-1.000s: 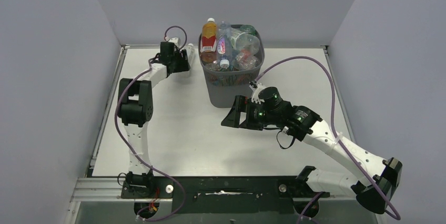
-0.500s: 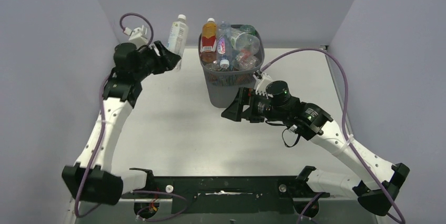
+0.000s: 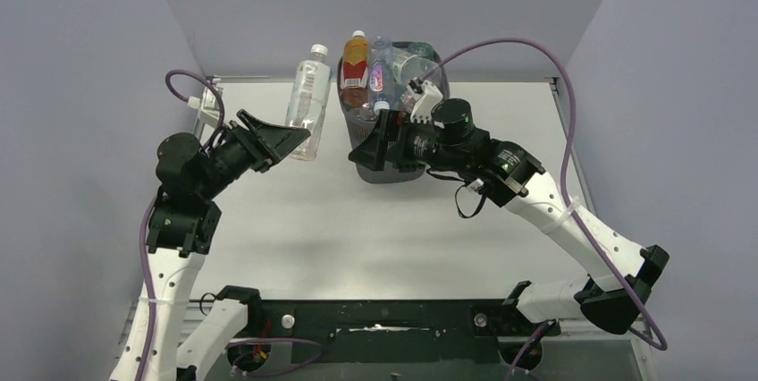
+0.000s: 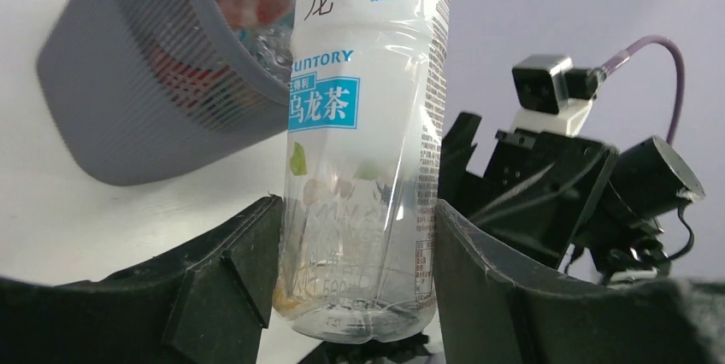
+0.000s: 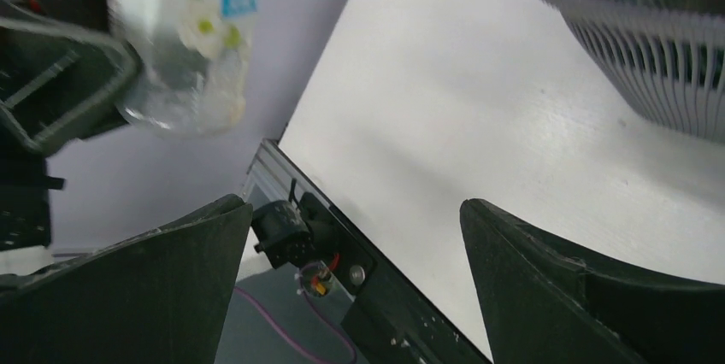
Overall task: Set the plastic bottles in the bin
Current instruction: Pick up the plastic bottle at the center of the board.
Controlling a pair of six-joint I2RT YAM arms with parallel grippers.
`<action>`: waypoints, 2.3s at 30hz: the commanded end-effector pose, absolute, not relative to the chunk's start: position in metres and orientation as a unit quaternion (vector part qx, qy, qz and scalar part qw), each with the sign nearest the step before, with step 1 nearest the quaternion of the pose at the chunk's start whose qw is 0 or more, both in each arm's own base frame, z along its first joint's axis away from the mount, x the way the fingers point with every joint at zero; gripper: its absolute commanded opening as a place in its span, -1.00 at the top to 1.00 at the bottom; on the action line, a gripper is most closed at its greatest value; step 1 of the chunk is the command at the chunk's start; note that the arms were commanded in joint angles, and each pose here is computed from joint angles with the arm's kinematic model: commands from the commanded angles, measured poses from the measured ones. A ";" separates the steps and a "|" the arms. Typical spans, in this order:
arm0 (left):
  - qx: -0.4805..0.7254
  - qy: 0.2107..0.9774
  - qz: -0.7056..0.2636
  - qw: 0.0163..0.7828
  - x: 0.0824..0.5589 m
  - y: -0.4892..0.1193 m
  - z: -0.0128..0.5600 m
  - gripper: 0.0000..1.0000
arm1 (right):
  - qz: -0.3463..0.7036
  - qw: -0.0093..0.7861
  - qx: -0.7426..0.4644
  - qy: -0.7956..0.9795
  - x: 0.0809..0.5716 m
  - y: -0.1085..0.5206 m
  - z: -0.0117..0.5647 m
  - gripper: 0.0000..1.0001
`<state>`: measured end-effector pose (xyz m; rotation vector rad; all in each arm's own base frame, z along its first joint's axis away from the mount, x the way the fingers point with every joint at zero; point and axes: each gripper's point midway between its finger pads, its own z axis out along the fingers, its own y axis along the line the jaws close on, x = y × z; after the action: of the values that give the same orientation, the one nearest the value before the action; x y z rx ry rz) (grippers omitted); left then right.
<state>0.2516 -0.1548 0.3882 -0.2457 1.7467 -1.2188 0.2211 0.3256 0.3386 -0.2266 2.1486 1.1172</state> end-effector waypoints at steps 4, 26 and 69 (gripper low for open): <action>-0.111 0.639 -0.624 0.435 0.222 -0.171 0.416 0.10 | 0.467 0.461 -0.107 0.747 0.248 0.338 0.435 -0.93; -0.118 0.590 -0.711 0.365 0.218 -0.193 0.422 0.10 | 0.542 0.457 -0.134 0.692 0.275 0.382 0.449 -0.96; 0.003 0.667 -0.617 0.418 0.251 -0.216 0.448 -0.24 | 0.425 0.488 -0.126 0.752 0.341 0.246 0.467 -0.27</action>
<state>0.2518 -0.2145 0.4288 -0.0950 1.7129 -1.5815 0.3302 0.2831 0.4618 -0.2741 1.8449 1.1413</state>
